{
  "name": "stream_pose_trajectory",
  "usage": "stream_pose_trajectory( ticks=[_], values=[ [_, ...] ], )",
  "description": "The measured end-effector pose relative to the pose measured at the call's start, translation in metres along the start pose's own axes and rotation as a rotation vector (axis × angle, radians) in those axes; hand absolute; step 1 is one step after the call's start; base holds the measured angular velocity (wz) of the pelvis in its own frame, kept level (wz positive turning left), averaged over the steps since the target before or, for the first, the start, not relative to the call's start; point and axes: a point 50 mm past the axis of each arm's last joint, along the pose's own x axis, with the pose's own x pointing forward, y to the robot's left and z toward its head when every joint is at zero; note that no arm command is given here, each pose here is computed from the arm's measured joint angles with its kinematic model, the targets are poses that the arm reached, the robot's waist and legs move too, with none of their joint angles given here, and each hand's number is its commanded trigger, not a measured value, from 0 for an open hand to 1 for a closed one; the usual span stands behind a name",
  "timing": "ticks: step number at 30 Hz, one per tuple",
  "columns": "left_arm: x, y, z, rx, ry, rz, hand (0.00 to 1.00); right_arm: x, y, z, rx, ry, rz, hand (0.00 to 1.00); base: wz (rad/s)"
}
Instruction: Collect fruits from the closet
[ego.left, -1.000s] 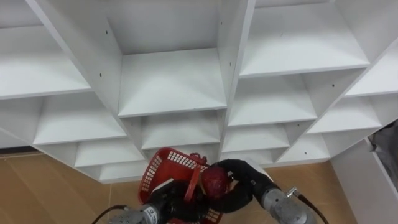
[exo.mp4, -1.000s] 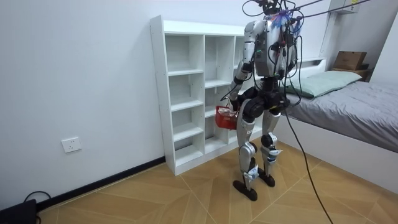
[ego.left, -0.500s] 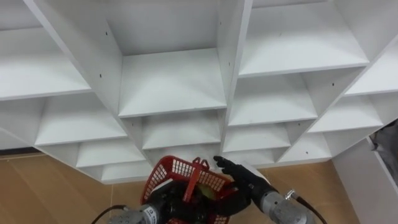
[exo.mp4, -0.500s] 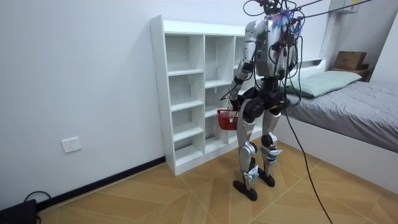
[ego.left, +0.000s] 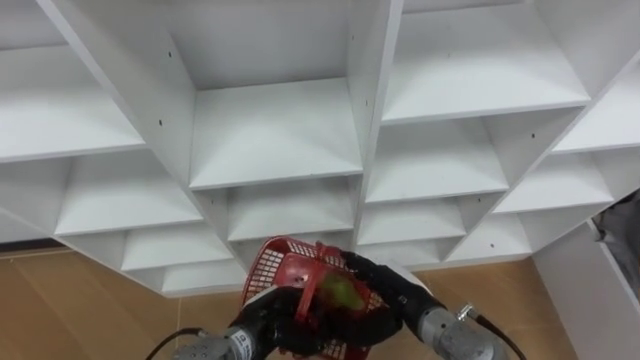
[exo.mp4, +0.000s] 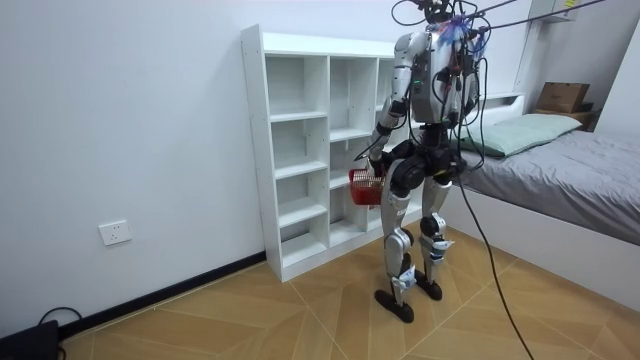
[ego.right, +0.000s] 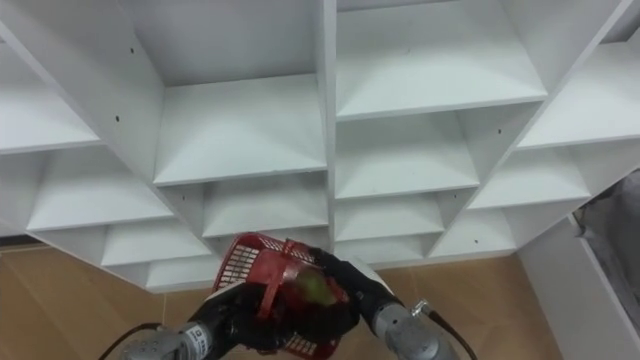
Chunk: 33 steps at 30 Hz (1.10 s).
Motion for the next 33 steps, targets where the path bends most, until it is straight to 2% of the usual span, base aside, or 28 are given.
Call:
stream_pose_trajectory(
  ticks=[26, 33],
  values=[
    [-0.004, 0.002, -0.004, 0.023, 0.006, 0.014, 1.0, -0.004, 0.002, -0.002, -0.013, 0.001, -0.009, 0.0, 0.0],
    [-0.016, 0.01, -0.011, -0.082, -0.042, 0.142, 1.0, -0.019, 0.01, -0.026, 0.035, 0.067, -0.055, 0.0, -0.03]
  ],
)
